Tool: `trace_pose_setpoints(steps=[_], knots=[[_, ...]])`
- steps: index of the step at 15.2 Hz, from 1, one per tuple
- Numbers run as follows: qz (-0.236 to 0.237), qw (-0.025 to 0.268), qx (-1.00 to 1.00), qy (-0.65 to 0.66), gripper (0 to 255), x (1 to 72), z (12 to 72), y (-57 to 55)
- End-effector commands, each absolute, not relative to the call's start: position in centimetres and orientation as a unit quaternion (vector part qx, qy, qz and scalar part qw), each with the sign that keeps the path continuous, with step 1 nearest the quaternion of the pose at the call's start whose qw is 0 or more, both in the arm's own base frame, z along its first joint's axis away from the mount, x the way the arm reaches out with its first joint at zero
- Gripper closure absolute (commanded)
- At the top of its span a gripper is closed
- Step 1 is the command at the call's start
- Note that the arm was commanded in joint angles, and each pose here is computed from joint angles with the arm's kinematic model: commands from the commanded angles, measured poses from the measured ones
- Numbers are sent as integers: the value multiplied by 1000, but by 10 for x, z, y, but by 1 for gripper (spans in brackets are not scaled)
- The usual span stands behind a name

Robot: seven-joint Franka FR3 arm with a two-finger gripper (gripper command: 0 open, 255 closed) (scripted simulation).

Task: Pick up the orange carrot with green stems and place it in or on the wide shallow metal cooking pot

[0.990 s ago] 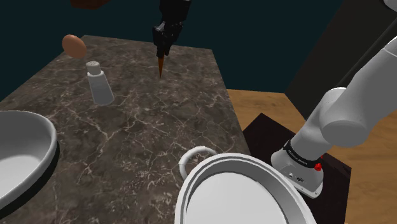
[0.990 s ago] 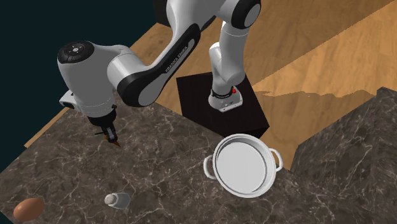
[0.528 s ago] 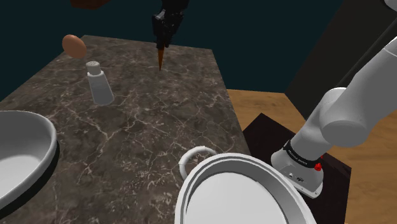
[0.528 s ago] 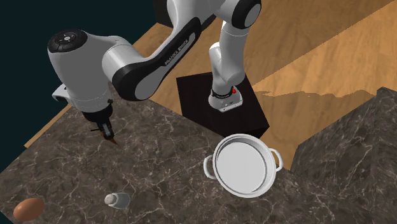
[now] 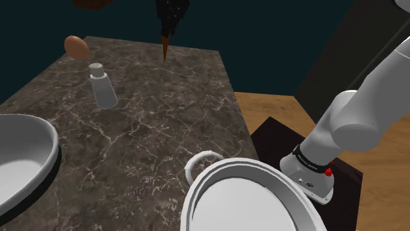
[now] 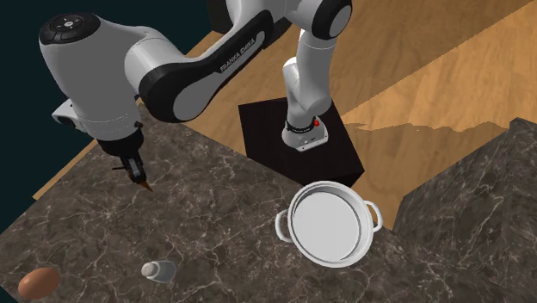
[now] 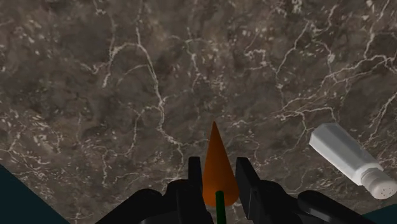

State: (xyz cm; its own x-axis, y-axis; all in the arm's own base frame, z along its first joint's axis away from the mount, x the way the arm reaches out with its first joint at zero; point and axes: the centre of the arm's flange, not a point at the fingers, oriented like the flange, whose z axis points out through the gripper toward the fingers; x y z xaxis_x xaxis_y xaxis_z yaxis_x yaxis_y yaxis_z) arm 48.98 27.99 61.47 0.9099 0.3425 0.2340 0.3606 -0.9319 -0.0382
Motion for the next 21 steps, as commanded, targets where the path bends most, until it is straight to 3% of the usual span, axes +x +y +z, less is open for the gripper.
trace_pose_setpoints(steps=[1,9,21], knots=[[-112,40,-976,-180,255,490,626,280],[-112,40,-976,-180,255,490,664,280],[-112,40,-976,-180,255,343,671,338]])
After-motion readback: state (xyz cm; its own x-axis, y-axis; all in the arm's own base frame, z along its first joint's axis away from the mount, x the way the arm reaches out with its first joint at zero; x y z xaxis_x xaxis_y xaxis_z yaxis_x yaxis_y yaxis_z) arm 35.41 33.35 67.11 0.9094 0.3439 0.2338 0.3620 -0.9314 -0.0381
